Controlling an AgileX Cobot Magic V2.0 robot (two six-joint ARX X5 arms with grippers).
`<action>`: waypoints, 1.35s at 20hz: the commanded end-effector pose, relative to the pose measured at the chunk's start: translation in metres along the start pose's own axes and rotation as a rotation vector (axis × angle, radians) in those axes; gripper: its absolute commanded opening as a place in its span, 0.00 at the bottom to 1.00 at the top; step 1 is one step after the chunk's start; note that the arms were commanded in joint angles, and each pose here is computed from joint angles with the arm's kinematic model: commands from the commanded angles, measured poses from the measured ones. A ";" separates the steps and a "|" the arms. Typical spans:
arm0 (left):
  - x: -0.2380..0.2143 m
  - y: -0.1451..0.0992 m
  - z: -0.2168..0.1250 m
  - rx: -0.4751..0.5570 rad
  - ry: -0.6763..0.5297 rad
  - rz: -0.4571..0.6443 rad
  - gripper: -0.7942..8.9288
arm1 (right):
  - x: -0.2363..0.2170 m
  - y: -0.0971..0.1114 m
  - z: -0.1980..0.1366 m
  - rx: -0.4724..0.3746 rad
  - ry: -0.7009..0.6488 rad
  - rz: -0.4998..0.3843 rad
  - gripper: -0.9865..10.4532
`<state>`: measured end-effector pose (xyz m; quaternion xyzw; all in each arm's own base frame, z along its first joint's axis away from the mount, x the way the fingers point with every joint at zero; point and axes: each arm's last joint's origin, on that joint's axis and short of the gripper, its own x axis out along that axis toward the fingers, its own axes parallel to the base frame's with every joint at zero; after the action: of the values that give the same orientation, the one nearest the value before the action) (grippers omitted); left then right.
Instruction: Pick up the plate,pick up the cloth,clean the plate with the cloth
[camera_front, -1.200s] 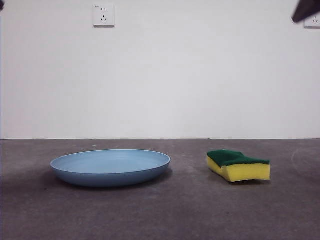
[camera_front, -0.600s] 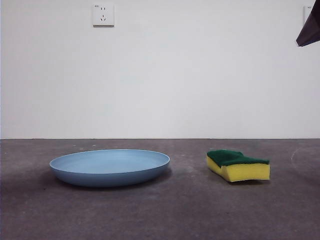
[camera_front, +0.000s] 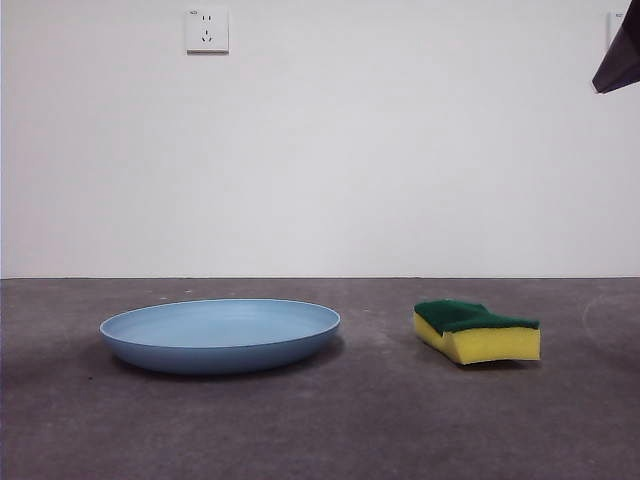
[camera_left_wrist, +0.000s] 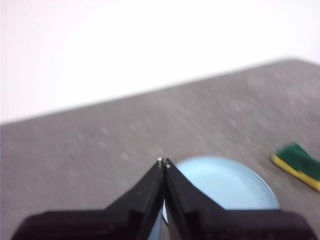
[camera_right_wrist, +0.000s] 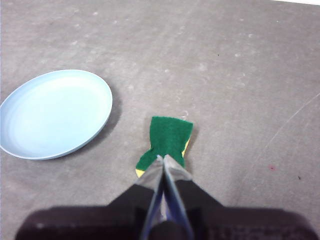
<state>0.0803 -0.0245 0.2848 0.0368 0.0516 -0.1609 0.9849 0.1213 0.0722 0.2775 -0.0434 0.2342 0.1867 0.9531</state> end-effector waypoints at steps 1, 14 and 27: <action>0.005 0.003 -0.027 0.015 -0.043 0.036 0.08 | 0.001 0.000 -0.001 0.006 -0.001 -0.002 0.09; 0.024 0.013 -0.128 -0.015 0.009 0.154 0.08 | 0.001 0.000 -0.001 0.006 0.000 -0.002 0.09; 0.025 0.012 -0.136 -0.024 0.067 0.151 0.08 | 0.001 0.000 -0.001 0.006 0.000 -0.002 0.09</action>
<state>0.0951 -0.0087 0.1520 0.0320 0.0795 -0.0846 0.9927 0.1214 0.0722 0.2775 -0.0438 0.2345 0.1865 0.9531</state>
